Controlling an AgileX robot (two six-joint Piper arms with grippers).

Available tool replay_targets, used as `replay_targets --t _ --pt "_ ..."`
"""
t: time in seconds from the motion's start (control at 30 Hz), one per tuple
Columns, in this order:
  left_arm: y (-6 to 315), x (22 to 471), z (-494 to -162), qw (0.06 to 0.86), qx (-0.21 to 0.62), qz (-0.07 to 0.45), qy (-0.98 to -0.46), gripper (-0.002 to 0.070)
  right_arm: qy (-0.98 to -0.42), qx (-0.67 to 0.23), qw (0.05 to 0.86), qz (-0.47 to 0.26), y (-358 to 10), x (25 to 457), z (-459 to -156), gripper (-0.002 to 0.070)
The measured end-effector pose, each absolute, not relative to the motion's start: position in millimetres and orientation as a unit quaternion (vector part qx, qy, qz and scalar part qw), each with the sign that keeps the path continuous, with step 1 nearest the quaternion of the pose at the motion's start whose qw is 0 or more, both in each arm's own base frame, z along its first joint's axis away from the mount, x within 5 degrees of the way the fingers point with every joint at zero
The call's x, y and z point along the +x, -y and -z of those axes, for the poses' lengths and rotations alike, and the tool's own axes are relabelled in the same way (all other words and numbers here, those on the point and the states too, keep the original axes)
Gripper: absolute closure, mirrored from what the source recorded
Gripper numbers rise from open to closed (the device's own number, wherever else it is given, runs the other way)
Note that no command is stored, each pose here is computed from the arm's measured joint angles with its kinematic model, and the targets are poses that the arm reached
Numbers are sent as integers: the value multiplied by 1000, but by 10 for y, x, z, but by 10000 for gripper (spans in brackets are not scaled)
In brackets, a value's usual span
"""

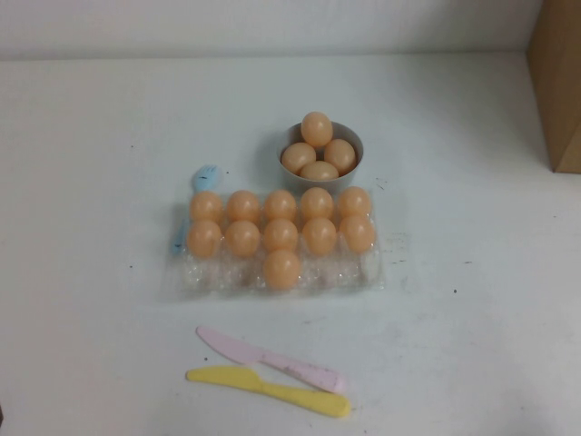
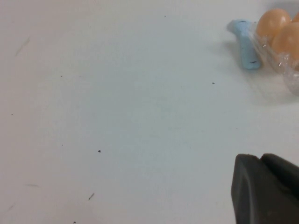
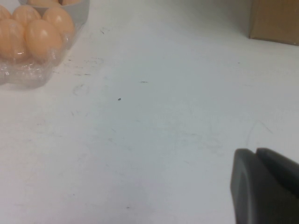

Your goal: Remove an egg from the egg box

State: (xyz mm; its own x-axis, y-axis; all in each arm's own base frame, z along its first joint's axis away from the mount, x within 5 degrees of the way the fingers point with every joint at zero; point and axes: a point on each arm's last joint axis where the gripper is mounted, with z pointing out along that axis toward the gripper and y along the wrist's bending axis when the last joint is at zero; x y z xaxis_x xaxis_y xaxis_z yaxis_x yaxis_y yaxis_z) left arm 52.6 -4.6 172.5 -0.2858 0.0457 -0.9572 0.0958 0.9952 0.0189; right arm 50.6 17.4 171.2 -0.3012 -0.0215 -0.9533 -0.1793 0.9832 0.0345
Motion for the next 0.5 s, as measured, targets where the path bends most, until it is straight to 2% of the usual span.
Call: replay_targets --t 0.2,0.27,0.33,0.43,0.5 --pt "50 526 -1727 597 41 26 -801 680 -804 -62 588 -67 -174 506 -1712 694" --pt "65 529 -1743 602 14 56 -797 680 -804 -62 588 -67 -174 506 -1712 694" --pt "92 536 -1783 610 -49 126 -781 680 -804 -62 588 -67 -174 506 -1712 694" --pt "124 549 -1888 600 -206 292 -716 680 -804 -62 588 -67 -174 506 -1712 694" --pt "110 556 -1948 599 -258 345 -675 680 -804 -62 588 -67 -174 506 -1712 694"
